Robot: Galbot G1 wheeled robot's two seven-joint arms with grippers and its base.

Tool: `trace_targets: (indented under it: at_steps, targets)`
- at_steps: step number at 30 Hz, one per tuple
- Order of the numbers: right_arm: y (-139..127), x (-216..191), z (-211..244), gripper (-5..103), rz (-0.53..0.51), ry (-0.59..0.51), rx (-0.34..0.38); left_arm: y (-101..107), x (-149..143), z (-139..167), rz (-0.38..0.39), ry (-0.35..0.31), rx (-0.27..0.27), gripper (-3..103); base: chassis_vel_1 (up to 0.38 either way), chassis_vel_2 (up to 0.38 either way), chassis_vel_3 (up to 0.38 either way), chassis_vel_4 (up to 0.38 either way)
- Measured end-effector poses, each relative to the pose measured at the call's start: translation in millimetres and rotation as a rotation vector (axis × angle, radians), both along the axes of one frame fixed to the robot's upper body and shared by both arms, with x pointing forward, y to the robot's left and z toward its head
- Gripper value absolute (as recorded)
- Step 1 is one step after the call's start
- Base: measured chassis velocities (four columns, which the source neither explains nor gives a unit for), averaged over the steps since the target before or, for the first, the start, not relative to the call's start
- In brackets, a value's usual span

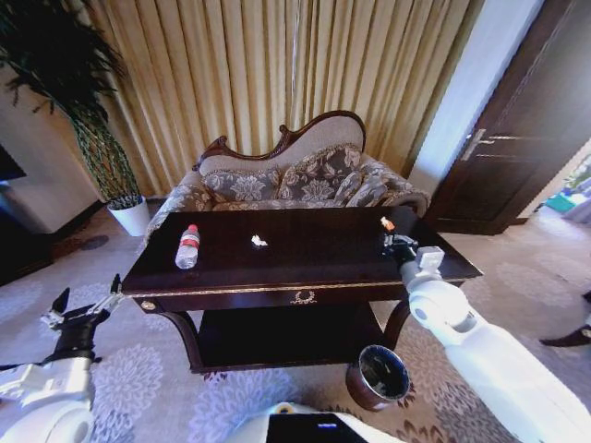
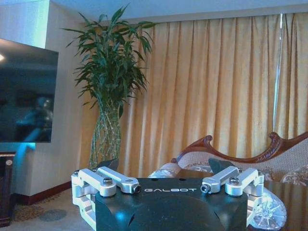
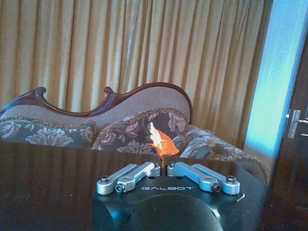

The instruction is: Move to the front of the table and place the trash on the table into the trash bin.

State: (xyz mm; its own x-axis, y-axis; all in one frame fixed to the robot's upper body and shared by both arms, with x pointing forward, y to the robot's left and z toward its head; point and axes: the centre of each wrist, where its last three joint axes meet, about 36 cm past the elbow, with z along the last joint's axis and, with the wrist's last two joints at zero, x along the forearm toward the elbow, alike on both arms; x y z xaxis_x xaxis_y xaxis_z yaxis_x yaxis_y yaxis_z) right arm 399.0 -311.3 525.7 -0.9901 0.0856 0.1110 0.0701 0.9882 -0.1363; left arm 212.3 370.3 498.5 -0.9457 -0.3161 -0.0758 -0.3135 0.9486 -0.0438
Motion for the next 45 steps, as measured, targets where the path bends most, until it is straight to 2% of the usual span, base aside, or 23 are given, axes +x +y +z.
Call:
trace_targets:
  at_steps: [19,45]
  targets:
    - [6,-2,-6,2,0.002,0.006,0.018,2,-5,-2,0.02,0.005,0.015,100,0.006,-0.006,-0.005,0.005]
    - [10,-3,-12,2,0.008,0.016,0.012,2,-6,-2,0.02,0.008,0.015,100,0.104,-0.104,-0.106,0.101]
